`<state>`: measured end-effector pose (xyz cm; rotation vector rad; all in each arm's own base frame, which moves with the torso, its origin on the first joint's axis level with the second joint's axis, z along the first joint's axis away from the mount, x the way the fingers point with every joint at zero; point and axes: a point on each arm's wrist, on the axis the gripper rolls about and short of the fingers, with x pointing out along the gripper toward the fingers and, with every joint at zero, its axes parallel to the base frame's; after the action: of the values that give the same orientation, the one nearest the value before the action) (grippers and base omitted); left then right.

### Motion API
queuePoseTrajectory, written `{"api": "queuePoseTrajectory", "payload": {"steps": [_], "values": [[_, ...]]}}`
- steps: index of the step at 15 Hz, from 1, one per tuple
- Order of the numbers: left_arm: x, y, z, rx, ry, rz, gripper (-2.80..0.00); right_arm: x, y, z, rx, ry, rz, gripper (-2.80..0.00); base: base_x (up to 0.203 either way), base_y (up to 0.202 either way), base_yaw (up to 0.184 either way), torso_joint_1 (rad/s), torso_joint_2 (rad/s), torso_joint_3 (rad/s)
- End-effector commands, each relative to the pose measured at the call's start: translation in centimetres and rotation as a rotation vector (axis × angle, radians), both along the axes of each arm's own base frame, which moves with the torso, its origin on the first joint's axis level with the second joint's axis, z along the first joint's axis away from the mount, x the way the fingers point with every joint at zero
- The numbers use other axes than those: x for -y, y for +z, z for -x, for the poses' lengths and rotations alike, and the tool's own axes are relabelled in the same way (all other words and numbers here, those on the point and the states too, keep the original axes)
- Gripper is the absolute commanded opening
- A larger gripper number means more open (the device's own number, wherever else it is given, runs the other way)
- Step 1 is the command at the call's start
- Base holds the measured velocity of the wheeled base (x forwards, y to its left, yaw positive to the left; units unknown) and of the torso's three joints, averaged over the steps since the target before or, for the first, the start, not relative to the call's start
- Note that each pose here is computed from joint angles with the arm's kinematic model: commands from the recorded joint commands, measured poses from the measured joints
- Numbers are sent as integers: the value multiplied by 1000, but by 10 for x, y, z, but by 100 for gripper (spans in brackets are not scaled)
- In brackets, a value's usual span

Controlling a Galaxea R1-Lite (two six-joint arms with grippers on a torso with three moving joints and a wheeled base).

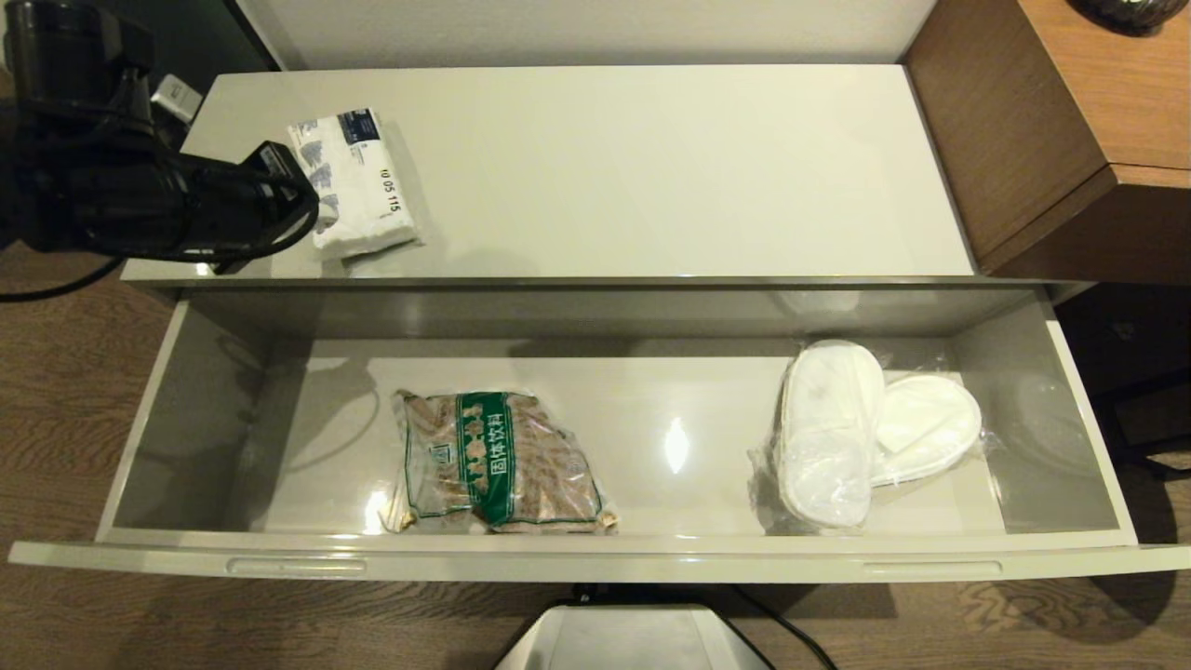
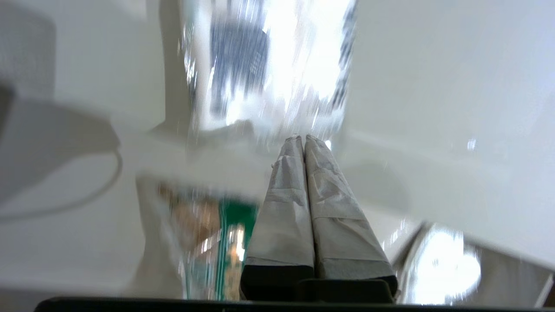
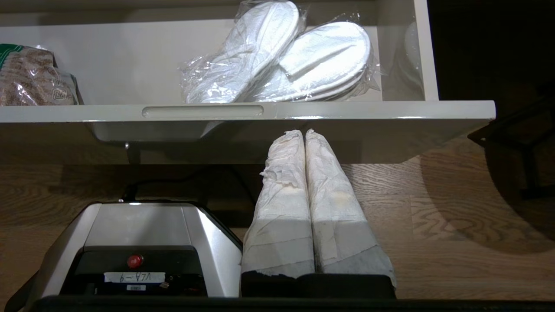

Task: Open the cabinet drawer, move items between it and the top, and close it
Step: Pick up the tissue on the table

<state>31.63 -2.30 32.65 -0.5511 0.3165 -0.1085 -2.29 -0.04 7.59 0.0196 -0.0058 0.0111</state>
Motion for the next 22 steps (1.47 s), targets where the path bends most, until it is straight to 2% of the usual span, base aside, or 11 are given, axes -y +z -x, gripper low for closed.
{"api": "queuePoseTrajectory", "payload": {"steps": [1,5,8,11,12,16,19,22], "values": [[1,8,-10,45,29,-23,-280,0,-1,1,13,1,-1,-280,0,0,0,0,0,0],[0,5,-11,36,111,-140,-280,0,-1,1,14,0,-1,-280,0,0,0,0,0,0],[-1,-5,-16,-23,183,-175,-280,0,-1,1,12,1,-1,-280,0,0,0,0,0,0],[-1,2,-1,-50,145,-184,-280,0,-1,1,12,1,-1,-280,0,0,0,0,0,0],[1,5,3,-50,124,-180,0,0,-1,1,14,0,0,-280,0,0,0,0,0,0],[12,12,9,-22,74,-156,0,0,-1,1,12,0,1,-280,0,0,0,0,0,0],[13,0,-2,-57,88,-159,0,0,-1,1,12,1,1,-280,0,0,0,0,0,0],[13,-16,-20,-98,121,-135,0,0,-1,1,12,1,1,-280,0,0,0,0,0,0]]}}
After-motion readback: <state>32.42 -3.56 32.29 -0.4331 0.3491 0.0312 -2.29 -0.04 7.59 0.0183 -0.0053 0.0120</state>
